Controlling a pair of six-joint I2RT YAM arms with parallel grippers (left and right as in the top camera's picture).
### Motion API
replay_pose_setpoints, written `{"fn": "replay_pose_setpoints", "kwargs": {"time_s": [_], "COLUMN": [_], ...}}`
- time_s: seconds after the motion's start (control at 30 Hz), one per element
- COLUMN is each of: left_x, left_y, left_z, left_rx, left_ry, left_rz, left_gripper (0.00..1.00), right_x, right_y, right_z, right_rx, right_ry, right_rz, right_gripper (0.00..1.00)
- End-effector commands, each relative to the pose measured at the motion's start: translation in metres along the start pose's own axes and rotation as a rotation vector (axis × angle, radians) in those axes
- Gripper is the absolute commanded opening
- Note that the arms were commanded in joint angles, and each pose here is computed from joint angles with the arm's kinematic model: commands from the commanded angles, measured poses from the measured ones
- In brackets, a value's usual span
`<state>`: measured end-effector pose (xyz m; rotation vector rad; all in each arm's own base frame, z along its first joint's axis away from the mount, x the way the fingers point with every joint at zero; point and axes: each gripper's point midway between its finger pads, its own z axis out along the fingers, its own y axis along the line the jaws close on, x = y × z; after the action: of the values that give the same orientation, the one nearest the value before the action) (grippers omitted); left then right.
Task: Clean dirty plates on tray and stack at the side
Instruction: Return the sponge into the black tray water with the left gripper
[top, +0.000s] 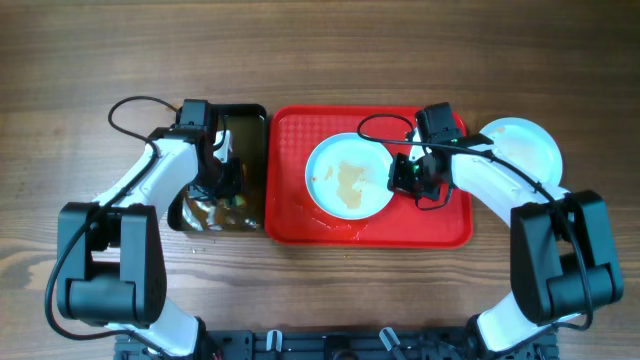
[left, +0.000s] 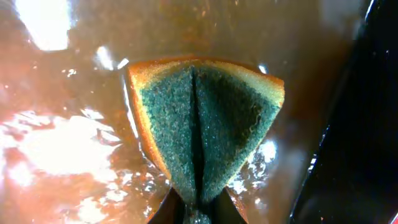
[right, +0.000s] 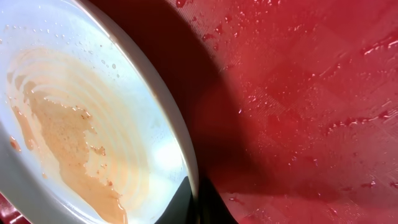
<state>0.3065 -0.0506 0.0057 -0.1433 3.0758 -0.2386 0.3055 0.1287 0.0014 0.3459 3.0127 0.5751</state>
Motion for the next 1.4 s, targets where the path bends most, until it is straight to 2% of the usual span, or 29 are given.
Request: {"fn": "replay_pose_setpoints", "kwargs": {"time_s": [0.0,0.03,0.07,0.1,0.2,0.27,0.37,0.47,0.53,0.57,0.67,0.7,0.83,0.9,0.97,1.0,1.23,1.27,1.3,1.37], "left_x": [-0.026,-0.035,-0.037,-0.037,-0.030,-0.039,-0.044,-0.042,-0.038,-0.037,-0.037,-0.039,-0.046,-0.037,-0.023,-0.017,-0.009,-0.008,-0.005,0.000], "left_y": [-0.008,-0.009,-0.008,-0.008,-0.007,-0.008,-0.008,-0.005,-0.003,-0.003,-0.003,-0.003,-0.009,-0.009,-0.006,-0.005,-0.003,-0.003,-0.002,0.000], "left_z": [-0.016,-0.022,-0.024,-0.024,-0.022,-0.021,-0.010,0.005,0.013,0.014,0.014,0.012,-0.009,-0.017,-0.014,-0.014,-0.011,-0.009,-0.006,0.000], "left_rx": [0.024,0.017,0.011,0.011,0.006,0.014,0.021,0.015,0.010,0.009,0.010,0.011,0.024,0.022,0.012,0.008,0.004,0.004,0.003,0.001], "left_ry": [-0.087,-0.114,-0.121,-0.118,-0.092,-0.133,-0.170,-0.139,-0.113,-0.109,-0.110,-0.116,-0.155,-0.132,-0.076,-0.053,-0.025,-0.024,-0.021,-0.012], "left_rz": [0.014,0.018,0.018,0.018,0.014,0.020,0.025,0.021,0.017,0.016,0.016,0.017,0.023,0.020,0.012,0.008,0.001,0.000,-0.003,-0.005], "left_gripper": [0.14,0.35,0.45,0.58,0.63,0.68,0.68,0.68,0.62,0.51,0.07,0.04,0.04,0.82,0.97,1.00,0.98,0.89,0.77,0.60], "right_x": [0.007,0.007,0.007,0.007,0.006,0.006,0.006,0.006,0.006,0.007,0.007,0.007,0.007,0.006,0.006,0.007,0.008,0.007,0.007,0.008], "right_y": [-0.007,-0.007,-0.007,-0.007,-0.007,-0.007,-0.007,-0.007,-0.007,-0.007,-0.005,-0.005,-0.005,-0.005,-0.005,-0.004,-0.005,-0.005,-0.005,-0.005], "right_z": [0.008,0.008,0.008,0.008,0.008,0.008,0.008,0.008,0.008,0.008,0.008,0.008,0.008,0.008,0.008,0.008,0.008,0.008,0.008,0.008], "right_rx": [0.024,0.024,0.024,0.024,0.023,0.023,0.023,0.023,0.023,0.023,0.013,0.013,0.013,0.012,0.012,0.012,0.013,0.013,0.013,0.013], "right_ry": [0.029,0.029,0.029,0.029,0.028,0.028,0.028,0.028,0.028,0.029,0.033,0.033,0.033,0.030,0.030,0.031,0.034,0.034,0.034,0.034], "right_rz": [-0.009,-0.009,-0.009,-0.009,-0.009,-0.009,-0.009,-0.009,-0.009,-0.009,-0.009,-0.009,-0.009,-0.010,-0.010,-0.010,-0.007,-0.007,-0.007,-0.007], "right_gripper": [0.05,0.05,0.05,0.05,0.05,0.05,0.05,0.05,0.05,0.05,0.05,0.05,0.05,0.06,0.06,0.06,0.06,0.06,0.06,0.06]}}
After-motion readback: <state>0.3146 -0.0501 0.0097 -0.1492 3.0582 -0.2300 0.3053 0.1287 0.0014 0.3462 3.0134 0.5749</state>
